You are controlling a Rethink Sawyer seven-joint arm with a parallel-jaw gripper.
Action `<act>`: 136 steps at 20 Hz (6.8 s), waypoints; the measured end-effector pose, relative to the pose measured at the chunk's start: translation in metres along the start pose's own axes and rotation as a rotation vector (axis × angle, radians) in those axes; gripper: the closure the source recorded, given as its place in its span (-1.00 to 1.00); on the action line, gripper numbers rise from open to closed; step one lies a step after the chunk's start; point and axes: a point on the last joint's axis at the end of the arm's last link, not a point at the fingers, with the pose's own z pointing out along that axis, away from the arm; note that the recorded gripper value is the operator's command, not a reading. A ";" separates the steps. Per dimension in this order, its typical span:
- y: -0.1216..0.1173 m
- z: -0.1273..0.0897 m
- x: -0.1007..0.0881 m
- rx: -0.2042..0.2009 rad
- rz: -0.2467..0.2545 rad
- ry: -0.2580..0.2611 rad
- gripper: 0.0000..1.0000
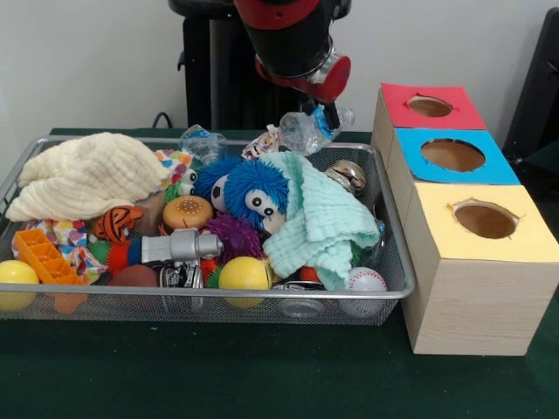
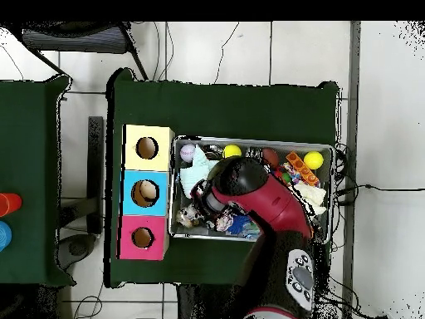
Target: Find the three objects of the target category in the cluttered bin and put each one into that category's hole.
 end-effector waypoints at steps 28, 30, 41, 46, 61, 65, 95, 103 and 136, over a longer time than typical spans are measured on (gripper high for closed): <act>0.040 -0.002 -0.008 -0.084 -0.071 0.242 1.00; 0.043 -0.005 -0.008 -0.084 -0.074 0.243 1.00; 0.072 -0.029 0.024 -0.076 -0.018 0.283 1.00; 0.095 -0.030 0.038 -0.101 0.020 0.307 1.00; 0.135 0.051 0.049 -0.141 0.025 0.490 1.00; 0.134 0.072 0.047 -0.132 0.034 0.508 1.00; 0.137 0.102 0.041 -0.111 0.018 0.566 -1.00; 0.137 0.100 0.037 -0.097 0.002 0.543 -1.00; 0.133 0.052 -0.032 -0.054 -0.105 0.461 -1.00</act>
